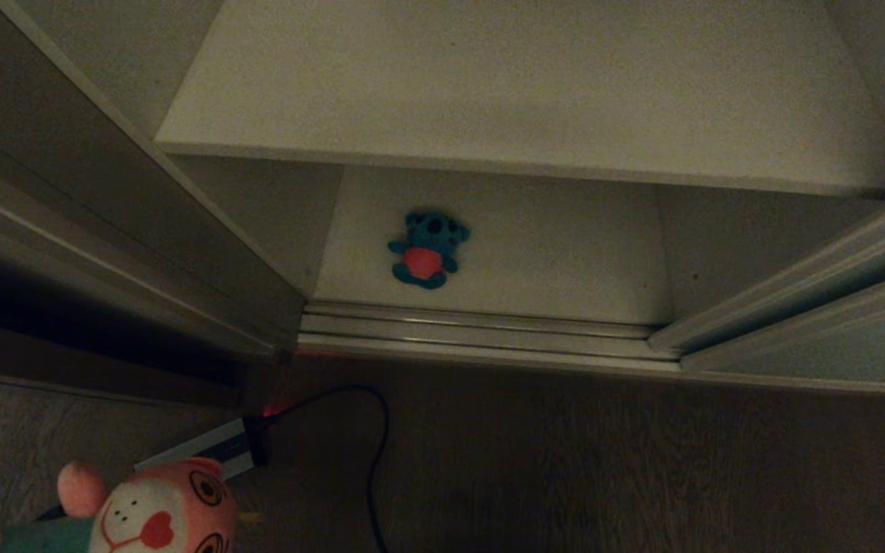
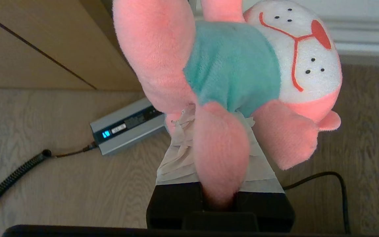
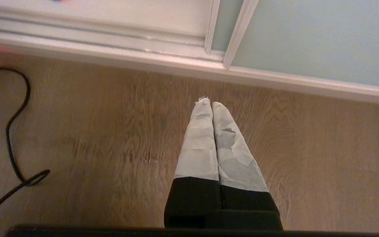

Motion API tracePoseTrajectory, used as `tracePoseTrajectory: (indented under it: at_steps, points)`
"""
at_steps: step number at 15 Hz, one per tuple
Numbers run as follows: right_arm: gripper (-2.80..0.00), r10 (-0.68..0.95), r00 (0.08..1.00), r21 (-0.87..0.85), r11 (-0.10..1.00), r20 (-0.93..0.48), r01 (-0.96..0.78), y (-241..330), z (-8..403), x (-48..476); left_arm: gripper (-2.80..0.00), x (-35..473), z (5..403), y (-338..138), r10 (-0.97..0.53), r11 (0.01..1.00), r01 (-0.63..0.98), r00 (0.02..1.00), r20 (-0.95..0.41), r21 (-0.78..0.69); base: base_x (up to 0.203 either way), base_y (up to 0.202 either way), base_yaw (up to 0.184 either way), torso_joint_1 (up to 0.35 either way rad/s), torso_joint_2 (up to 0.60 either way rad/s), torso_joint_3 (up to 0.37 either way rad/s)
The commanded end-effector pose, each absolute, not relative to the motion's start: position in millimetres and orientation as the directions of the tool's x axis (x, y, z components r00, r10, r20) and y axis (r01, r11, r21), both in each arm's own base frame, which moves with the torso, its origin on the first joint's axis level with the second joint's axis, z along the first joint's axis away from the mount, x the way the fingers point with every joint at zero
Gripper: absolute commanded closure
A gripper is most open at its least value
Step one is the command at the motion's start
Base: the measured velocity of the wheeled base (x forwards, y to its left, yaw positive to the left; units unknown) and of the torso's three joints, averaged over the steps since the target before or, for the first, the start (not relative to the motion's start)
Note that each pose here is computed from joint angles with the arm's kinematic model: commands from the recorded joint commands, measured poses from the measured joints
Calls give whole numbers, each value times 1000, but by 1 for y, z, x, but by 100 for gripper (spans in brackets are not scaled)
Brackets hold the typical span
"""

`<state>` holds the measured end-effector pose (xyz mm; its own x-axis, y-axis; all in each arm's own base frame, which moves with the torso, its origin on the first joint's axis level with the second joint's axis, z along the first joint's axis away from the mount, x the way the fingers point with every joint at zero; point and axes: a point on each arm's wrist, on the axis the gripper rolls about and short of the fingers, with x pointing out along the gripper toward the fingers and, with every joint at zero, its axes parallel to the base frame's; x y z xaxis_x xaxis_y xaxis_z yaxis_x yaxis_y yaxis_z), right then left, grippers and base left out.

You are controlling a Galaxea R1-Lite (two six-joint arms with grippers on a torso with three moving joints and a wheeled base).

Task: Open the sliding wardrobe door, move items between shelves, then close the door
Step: Place the pink doll on the lower shelf

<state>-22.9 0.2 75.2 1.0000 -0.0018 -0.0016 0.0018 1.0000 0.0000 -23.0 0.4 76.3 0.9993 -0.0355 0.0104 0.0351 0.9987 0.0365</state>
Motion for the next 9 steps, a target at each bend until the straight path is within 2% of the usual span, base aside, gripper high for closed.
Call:
tracePoseTrajectory:
  at_steps: [1, 9]
  points:
    - [0, -2, 1000, 0, 1000, -6, 2, 0, 74, -23, 0, -23, 76, 0, -35, 999, 35, 999, 10, 37, 0, 0, 0, 9, 2, -196]
    - [0, -2, 1000, 0, 1000, -6, 2, 0, 74, -23, 0, -23, 76, 0, -35, 999, 35, 999, 11, 37, 0, 0, 0, 3, 2, -197]
